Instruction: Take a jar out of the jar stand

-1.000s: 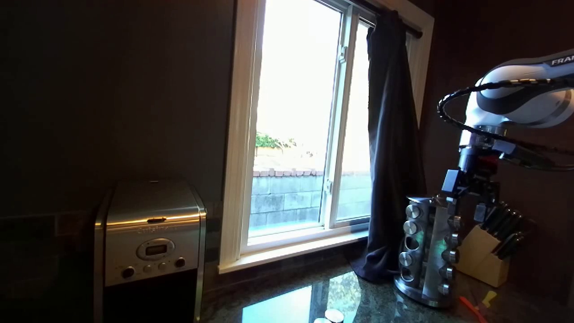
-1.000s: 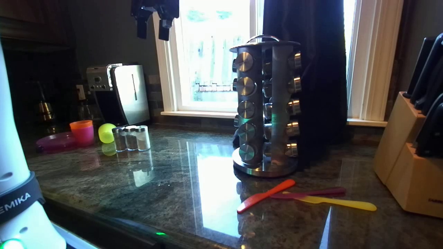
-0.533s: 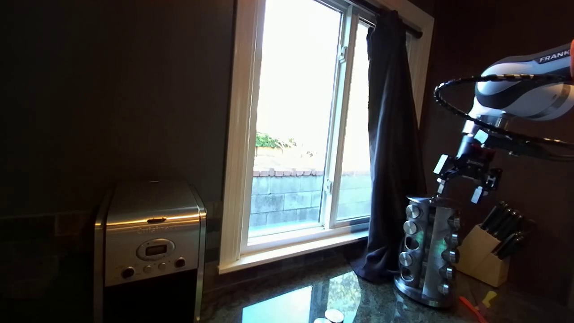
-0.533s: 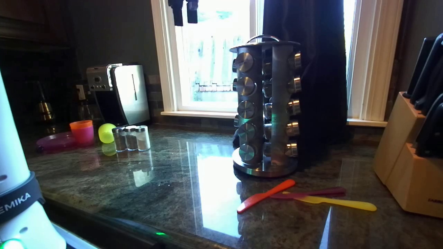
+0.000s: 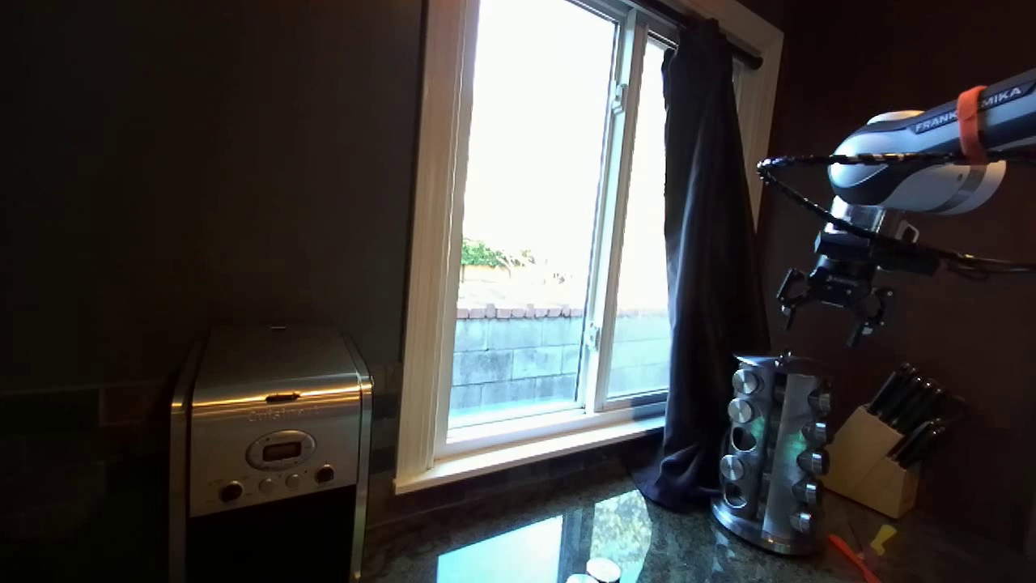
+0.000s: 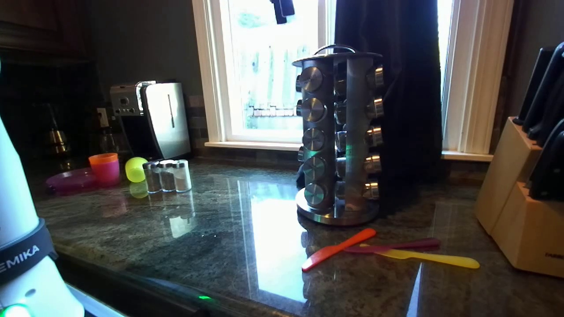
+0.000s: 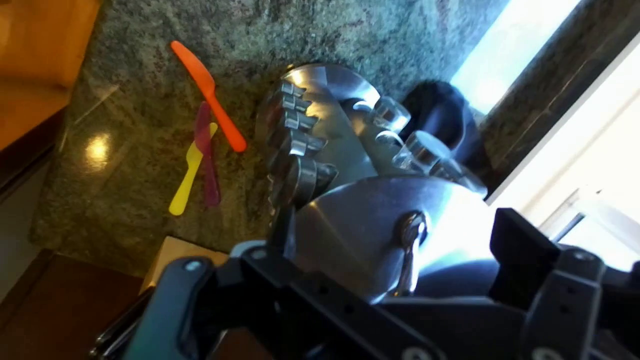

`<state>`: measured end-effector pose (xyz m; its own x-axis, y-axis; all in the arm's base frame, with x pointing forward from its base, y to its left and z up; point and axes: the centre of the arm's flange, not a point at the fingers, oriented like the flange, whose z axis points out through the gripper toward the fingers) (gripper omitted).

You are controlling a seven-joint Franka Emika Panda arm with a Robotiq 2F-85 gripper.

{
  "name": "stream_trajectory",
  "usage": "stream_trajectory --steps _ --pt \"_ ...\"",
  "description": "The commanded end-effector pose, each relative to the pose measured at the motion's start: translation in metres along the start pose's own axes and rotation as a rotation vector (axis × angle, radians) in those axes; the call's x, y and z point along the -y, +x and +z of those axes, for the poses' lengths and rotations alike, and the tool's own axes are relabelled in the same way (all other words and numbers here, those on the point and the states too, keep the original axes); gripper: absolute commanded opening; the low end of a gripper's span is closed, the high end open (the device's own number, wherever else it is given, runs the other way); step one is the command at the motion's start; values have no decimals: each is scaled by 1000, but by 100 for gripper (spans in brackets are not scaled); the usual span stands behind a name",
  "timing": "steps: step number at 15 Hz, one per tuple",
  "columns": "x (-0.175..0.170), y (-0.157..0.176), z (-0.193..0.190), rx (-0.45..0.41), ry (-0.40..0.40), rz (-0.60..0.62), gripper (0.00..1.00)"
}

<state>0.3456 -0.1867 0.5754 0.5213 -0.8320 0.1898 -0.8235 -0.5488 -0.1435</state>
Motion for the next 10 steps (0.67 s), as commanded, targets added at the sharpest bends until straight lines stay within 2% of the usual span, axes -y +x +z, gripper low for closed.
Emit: stream_trajectory --steps 1,5,6,7,8,9,10 --pt "3 30 13 -16 -92 141 100" --pt "5 53 24 -7 -121 222 99" --pt "7 58 25 -11 -118 231 92" --pt "9 61 26 -10 -111 230 90" --pt "11 65 27 -8 -108 227 82" --pt "12 68 27 -5 -108 226 83" --pt "14 72 28 -3 -108 223 79"
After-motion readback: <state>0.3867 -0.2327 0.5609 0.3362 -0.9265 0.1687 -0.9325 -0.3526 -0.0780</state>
